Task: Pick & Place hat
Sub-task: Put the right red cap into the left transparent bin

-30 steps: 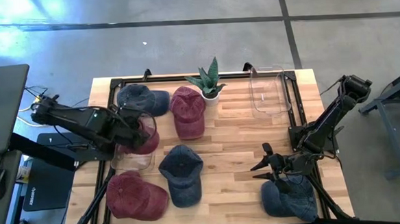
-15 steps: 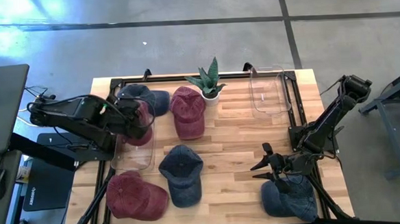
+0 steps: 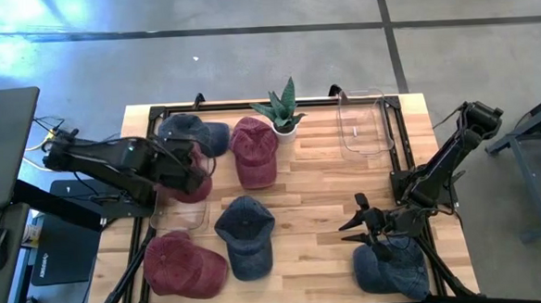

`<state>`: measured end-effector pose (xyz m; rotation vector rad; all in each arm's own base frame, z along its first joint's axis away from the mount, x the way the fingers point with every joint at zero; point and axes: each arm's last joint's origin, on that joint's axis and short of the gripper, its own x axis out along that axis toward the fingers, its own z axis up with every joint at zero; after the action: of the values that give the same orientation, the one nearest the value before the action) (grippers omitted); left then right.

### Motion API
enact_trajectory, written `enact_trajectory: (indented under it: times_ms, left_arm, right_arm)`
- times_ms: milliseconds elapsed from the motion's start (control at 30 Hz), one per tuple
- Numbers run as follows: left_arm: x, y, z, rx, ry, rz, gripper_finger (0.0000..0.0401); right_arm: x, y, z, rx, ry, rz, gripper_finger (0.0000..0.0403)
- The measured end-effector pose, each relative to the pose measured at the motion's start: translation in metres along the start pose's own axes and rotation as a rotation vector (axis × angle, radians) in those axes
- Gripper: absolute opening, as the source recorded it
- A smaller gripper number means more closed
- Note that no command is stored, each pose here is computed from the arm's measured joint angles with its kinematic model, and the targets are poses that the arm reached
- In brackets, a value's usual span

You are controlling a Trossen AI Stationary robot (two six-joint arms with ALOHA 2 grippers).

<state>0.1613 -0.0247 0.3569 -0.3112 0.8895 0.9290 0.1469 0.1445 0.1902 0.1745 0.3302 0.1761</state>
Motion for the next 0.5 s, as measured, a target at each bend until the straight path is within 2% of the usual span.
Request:
enact_trajectory:
  times_ms: [233,333,500]
  left_arm:
    - [0.026,-0.004,-0.023,-0.029,0.093,0.082,0.0]
    - [0.023,-0.002,-0.021,-0.042,0.086,0.065,0.0]
    - [0.0,0.008,-0.006,-0.032,0.039,-0.029,0.0]
  right_arm:
    - [0.007,0.001,-0.008,-0.019,0.032,-0.017,0.0122]
    - [0.009,0.003,-0.009,-0.013,0.024,-0.012,0.0122]
    - [0.009,0.006,-0.004,-0.027,-0.016,0.025,0.0122]
